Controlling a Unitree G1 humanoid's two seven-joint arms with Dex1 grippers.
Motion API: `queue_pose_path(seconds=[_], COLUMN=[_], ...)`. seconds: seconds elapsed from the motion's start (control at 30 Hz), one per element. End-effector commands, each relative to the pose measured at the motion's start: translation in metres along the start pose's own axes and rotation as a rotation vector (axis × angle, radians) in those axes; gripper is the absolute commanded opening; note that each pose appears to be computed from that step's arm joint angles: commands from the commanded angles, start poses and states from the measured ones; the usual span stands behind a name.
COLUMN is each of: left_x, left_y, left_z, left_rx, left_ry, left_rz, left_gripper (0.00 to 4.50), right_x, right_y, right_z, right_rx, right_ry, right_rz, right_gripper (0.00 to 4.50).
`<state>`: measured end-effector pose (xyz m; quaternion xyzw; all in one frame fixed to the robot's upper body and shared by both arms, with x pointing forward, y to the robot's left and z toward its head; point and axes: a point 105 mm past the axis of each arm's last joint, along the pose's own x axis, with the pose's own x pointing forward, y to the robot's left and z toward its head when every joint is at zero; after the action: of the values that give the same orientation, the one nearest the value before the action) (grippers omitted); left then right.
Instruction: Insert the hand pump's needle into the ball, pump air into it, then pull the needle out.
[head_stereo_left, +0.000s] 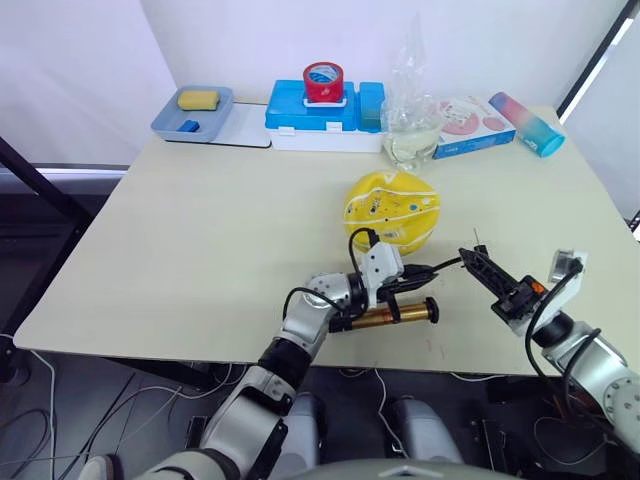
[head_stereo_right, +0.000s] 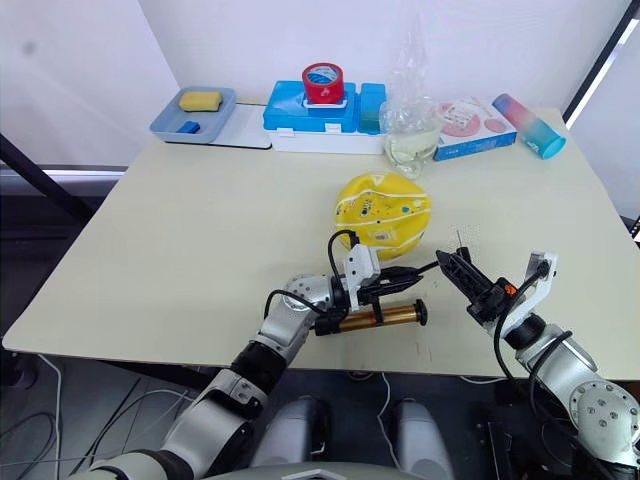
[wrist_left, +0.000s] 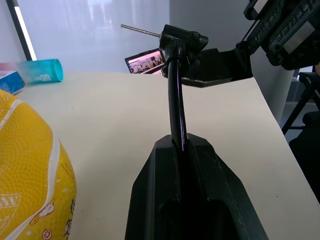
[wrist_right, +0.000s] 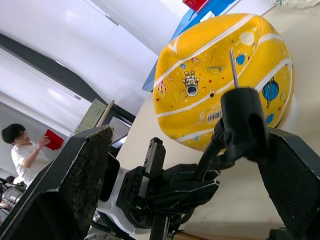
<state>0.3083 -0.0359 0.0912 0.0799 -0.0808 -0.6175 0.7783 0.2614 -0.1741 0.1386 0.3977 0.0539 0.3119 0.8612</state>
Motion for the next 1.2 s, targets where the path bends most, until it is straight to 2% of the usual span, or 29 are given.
queue_pose_path(seconds=[0.03,0.13,0.17,0.2,0.27,0.3,0.33,0.43,0.47,0.73,0.87,0.93,1.03,1.07,1.2], left_x=[0.005,0.004,0.004,0.005,0.005,0.005,0.005,0.005,0.005,-0.008,-0.015,-0.020,-0.027,-0.032,-0.048], left_y=[0.002,0.002,0.002,0.002,0.002,0.002,0.003,0.002,0.002,0.013,0.019,0.024,0.028,0.036,0.053], left_z=[0.013,0.013,0.013,0.013,0.013,0.013,0.013,0.010,0.009,0.012,0.025,0.035,0.044,0.051,0.073], left_rx=[0.030,0.029,0.029,0.028,0.028,0.028,0.027,0.021,0.019,0.042,0.053,0.070,0.112,0.120,0.145], left_ry=[-0.053,-0.052,-0.052,-0.052,-0.052,-0.052,-0.051,-0.047,-0.044,-0.013,-0.038,-0.048,-0.028,-0.024,-0.011], left_rz=[-0.005,-0.007,-0.008,-0.008,-0.007,-0.007,-0.005,0.000,0.000,0.031,0.040,0.053,0.062,0.098,0.178], left_gripper=[0.08,0.08,0.00,0.00,0.00,0.00,0.00,0.00,0.00,0.00,1.53,2.60,3.96,4.47,4.47], right_x=[0.000,0.000,0.000,-0.001,-0.002,-0.002,-0.002,-0.004,-0.004,-0.007,-0.006,-0.008,-0.014,-0.017,-0.023], right_y=[0.004,0.004,0.003,0.002,0.001,0.000,0.000,-0.005,-0.005,-0.010,-0.007,-0.005,-0.006,-0.006,-0.001], right_z=[0.012,0.012,0.011,0.011,0.010,0.010,0.010,0.012,0.012,0.014,0.019,0.026,0.030,0.031,0.036], right_rx=[-0.012,-0.012,-0.014,-0.016,-0.021,-0.023,-0.024,-0.026,-0.039,-0.212,-0.338,-0.433,-0.542,-0.587,-0.716], right_ry=[-0.042,-0.043,-0.042,-0.042,-0.040,-0.038,-0.038,-0.059,-0.059,0.030,0.065,0.084,0.144,0.175,0.231], right_rz=[0.016,0.013,0.010,0.007,0.003,0.002,0.000,-0.022,-0.026,-0.038,-0.020,-0.002,0.015,0.027,0.086], right_gripper=[4.50,4.50,3.97,3.81,2.95,2.32,2.04,0.63,0.31,0.31,0.31,0.31,0.31,0.31,0.31])
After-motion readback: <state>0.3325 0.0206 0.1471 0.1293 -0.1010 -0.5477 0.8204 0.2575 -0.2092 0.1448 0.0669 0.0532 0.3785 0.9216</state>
